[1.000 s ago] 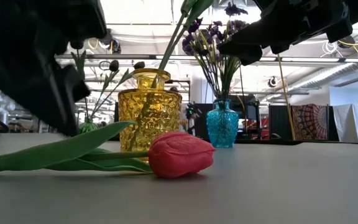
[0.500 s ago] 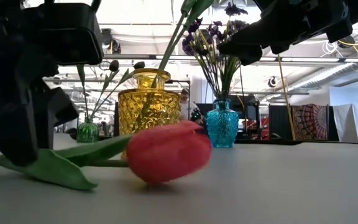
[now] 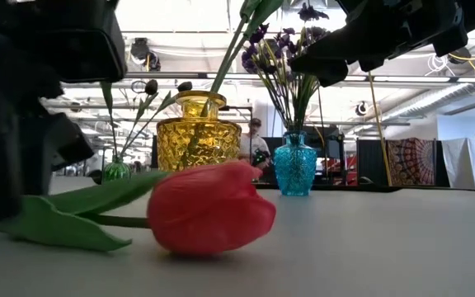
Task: Sort flowers into vase by color
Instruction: Put the pink flower into the yellow vase
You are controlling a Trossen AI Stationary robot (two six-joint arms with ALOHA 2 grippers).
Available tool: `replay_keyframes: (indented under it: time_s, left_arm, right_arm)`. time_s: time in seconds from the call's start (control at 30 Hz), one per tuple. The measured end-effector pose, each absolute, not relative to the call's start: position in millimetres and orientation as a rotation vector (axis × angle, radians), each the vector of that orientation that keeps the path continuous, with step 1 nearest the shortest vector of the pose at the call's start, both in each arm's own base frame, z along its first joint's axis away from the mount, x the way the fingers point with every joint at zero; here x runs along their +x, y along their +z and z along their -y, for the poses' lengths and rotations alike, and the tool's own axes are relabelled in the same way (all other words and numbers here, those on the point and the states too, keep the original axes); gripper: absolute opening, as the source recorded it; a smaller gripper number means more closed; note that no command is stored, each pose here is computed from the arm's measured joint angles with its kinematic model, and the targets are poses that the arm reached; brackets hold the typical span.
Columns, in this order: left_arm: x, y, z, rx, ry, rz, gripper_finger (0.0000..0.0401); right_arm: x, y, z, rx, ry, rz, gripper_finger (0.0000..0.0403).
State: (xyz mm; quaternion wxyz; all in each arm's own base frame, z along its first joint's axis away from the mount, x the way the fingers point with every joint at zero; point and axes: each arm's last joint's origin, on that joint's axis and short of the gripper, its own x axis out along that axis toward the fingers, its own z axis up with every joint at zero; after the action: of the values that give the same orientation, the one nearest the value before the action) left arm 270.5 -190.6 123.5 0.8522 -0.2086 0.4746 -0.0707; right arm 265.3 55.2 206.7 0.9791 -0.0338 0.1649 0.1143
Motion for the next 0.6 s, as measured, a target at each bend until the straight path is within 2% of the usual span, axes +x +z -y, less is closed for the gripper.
replay_keyframes:
  time_s: [0.6]
  left_arm:
    - [269.4, 114.0, 195.5, -0.358, -0.095, -0.962, 0.0099]
  right_arm:
    - [265.3, 206.7, -55.3, -0.068, 0.23, -0.332, 0.0196]
